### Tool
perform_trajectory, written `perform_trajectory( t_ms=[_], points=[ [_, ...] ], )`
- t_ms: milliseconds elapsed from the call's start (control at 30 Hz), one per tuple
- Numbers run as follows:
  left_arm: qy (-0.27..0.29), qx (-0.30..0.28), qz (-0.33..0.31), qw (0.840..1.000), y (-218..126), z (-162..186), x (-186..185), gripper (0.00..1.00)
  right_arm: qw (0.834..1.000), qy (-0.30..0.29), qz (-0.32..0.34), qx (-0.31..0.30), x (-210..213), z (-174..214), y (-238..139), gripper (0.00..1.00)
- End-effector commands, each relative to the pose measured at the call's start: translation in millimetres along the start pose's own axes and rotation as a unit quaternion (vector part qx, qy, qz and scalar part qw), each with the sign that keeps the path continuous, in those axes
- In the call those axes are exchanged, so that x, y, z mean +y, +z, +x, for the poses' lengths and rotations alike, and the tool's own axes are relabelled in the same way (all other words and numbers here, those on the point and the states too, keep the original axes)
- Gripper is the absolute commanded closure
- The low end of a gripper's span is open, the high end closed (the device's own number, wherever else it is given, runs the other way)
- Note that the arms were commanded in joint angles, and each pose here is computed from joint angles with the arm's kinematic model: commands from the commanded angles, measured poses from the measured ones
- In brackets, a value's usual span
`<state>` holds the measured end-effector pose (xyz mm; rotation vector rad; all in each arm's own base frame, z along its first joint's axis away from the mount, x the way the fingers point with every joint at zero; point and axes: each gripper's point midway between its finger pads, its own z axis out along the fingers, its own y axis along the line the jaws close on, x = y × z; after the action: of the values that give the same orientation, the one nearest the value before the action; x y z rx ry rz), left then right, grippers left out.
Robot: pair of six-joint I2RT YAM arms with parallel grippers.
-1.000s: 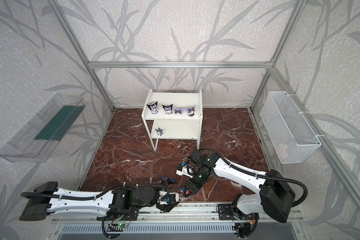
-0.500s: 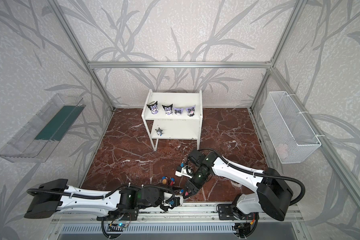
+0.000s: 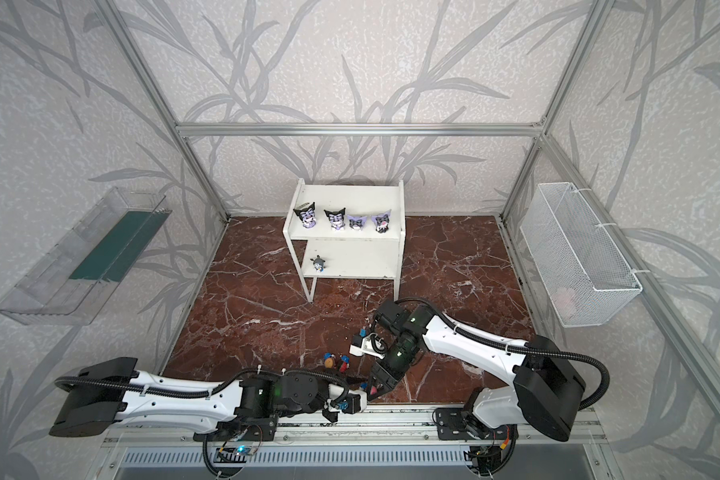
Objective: Place and organize the plastic toys onto the shelf
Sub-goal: 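Lift the pink Doraemon figure with the right gripper while the left gripper draws back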
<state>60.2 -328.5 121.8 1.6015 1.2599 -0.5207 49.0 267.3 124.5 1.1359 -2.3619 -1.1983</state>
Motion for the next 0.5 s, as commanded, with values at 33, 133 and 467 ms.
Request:
perform_trajectory(
  t_ms=[33,133,467],
  points=[
    [0.004,-0.026,0.018,0.999,0,-16,-3,0.75,1.0,-0.014,-0.008,-0.006,9,-10,-4,0.8],
    [-0.005,-0.02,0.022,1.0,0,-13,-6,0.82,1.0,-0.02,-0.01,-0.015,11,-14,-6,0.78],
    [-0.07,-0.014,-0.01,0.997,-3,-1,3,0.88,0.996,-0.017,0.003,-0.093,2,-32,-14,0.56]
  ],
)
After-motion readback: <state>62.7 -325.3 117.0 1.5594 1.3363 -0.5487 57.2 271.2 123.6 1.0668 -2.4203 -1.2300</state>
